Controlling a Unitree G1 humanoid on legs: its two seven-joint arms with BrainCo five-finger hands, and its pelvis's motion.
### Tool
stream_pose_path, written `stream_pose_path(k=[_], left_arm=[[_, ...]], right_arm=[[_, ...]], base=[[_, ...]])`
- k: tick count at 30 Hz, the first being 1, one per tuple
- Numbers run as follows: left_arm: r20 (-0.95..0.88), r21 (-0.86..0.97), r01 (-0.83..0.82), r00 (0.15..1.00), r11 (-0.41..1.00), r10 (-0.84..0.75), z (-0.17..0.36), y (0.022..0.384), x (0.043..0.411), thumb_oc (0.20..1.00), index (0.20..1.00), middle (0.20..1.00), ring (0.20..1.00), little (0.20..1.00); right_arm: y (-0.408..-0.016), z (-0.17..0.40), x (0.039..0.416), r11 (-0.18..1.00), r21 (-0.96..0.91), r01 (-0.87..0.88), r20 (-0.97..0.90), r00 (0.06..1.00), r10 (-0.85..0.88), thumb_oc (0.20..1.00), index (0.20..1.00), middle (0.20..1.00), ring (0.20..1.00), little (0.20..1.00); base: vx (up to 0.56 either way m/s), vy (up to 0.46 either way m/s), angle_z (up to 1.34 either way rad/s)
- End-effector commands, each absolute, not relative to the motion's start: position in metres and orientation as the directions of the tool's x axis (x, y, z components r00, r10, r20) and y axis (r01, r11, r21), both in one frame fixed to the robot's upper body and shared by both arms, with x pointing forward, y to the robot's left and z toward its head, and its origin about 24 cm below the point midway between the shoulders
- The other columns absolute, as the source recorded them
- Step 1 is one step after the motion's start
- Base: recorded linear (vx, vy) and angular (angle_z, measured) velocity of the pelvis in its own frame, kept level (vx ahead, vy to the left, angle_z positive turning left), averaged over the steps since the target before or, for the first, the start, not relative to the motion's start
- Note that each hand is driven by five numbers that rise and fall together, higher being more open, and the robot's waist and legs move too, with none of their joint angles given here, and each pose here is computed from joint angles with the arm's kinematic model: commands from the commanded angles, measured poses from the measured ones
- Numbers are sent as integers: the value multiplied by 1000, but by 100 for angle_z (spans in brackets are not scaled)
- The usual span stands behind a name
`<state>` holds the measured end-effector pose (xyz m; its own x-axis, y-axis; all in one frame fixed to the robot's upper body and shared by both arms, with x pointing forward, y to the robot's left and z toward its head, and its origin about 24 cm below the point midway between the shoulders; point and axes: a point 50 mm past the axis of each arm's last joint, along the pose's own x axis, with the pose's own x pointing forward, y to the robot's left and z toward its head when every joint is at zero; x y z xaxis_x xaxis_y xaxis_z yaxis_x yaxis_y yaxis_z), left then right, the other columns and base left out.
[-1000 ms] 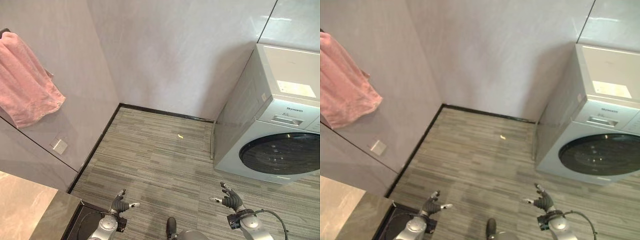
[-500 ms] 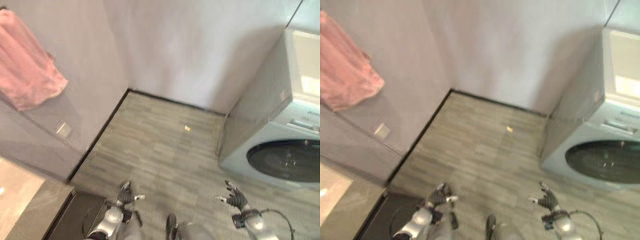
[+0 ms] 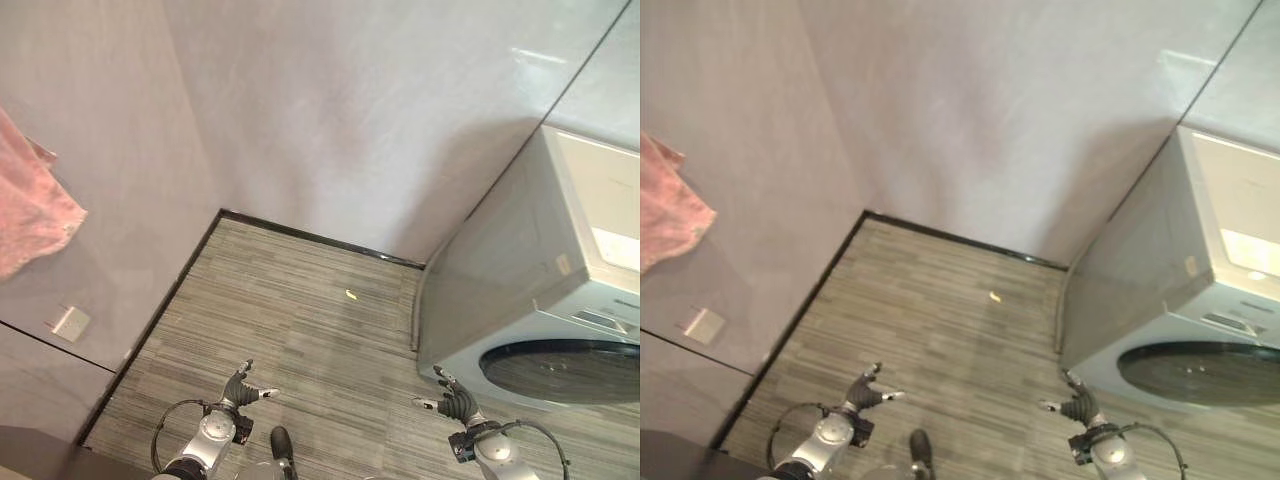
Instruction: Put brush and paste in cup on sink, flatten towel.
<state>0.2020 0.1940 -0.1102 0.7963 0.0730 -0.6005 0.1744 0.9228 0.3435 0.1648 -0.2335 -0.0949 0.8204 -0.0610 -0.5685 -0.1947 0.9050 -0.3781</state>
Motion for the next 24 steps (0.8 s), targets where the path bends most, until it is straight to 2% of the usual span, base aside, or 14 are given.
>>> stream_pose_path(k=[1, 12, 15, 21, 24], left_arm=[[-546, 337, 155, 836, 928, 58, -102, 199, 206, 1000, 1000, 1000, 1000, 1000], [-579, 313, 166, 814, 935, 49, -109, 201, 189, 1000, 1000, 1000, 1000, 1000], [-584, 329, 213, 812, 920, 21, -108, 199, 187, 1000, 1000, 1000, 1000, 1000], [-591, 342, 198, 806, 919, 46, -112, 200, 189, 1000, 1000, 1000, 1000, 1000], [-582, 349, 190, 811, 918, 54, -111, 198, 192, 1000, 1000, 1000, 1000, 1000]], right_arm=[[-239, -80, 178, 894, -410, -180, -492, 869, -50, 1000, 1000, 1000, 1000, 1000], [-231, -80, 182, 897, -396, -197, -485, 874, -22, 1000, 1000, 1000, 1000, 1000], [-222, -78, 188, 900, -376, -219, -469, 883, 19, 1000, 1000, 1000, 1000, 1000], [-218, -75, 190, 888, -384, -252, -454, 889, 56, 1000, 1000, 1000, 1000, 1000], [-220, -79, 182, 883, -380, -275, -484, 873, 63, 1000, 1000, 1000, 1000, 1000]], base=[[68, 106, 15], [71, 111, 17], [117, 158, 27], [172, -66, 74], [187, -292, 227]])
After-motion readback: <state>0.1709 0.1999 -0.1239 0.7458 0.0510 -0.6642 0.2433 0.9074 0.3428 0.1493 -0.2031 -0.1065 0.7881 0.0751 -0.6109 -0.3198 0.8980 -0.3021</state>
